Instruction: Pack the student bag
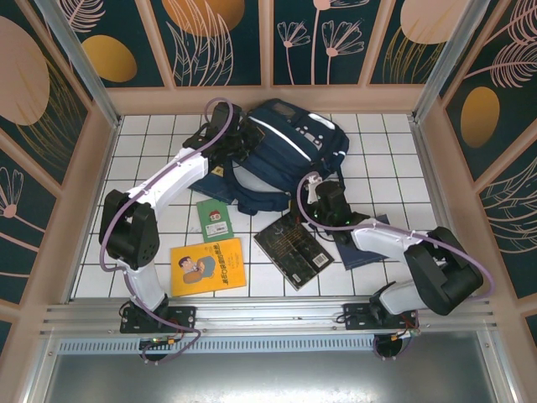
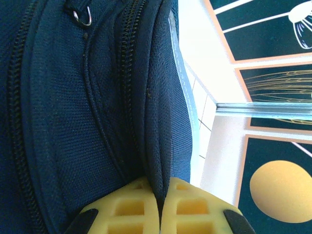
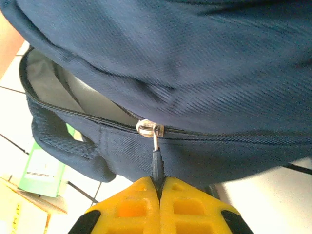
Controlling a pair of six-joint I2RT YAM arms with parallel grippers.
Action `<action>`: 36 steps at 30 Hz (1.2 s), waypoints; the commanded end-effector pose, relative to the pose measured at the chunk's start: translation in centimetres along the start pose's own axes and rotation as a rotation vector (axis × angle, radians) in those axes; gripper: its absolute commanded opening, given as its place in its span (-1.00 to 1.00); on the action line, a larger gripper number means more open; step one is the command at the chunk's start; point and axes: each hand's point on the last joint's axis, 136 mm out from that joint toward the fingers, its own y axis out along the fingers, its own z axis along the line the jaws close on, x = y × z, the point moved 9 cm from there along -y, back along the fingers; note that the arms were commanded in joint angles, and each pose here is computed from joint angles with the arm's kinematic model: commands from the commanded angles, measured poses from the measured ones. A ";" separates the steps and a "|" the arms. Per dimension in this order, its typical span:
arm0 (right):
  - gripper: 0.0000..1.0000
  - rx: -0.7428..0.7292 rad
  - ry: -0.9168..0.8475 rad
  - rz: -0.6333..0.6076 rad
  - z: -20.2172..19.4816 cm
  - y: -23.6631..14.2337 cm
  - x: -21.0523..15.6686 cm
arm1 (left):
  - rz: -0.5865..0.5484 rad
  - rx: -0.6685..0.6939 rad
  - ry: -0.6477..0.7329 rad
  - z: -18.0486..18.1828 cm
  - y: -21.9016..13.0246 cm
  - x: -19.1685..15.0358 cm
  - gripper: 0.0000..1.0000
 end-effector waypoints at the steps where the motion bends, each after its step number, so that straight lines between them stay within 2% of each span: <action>1: -1.00 -0.125 0.009 -0.004 -1.3 -0.9 -0.2 | -0.102 -0.132 0.038 -3.2 -3.4 1.8 -1.00; 8: -1.00 -0.246 0.089 -0.003 -3.2 -1.4 0.2 | -0.106 -0.130 0.041 -3.0 -3.8 1.7 -1.00; 14: -1.00 -0.404 0.260 -0.037 -7.0 -1.9 1.7 | -0.104 -0.130 0.040 -2.8 -4.0 1.7 -1.00; 23: -1.00 -0.433 0.346 -0.043 -9.0 -0.1 5.3 | -0.050 -0.154 0.010 -2.2 -3.4 1.0 -1.00; 28: -1.00 -0.427 0.361 -0.044 -10.0 0.1 7.0 | 0.056 -0.256 0.073 -3.6 -2.8 -0.4 -1.00; 34: -0.95 -0.476 0.376 -0.056 -12.0 0.3 10.0 | 0.208 -0.231 0.203 -3.9 -0.7 -3.7 -1.00; 35: -0.91 -0.474 0.380 -0.048 -12.3 0.6 10.4 | 0.217 -0.215 0.216 -3.5 -0.4 -4.0 -0.91; 36: -0.87 -0.478 0.382 -0.049 -12.6 0.8 10.9 | 0.218 -0.203 0.225 -3.1 -0.4 -4.1 -0.63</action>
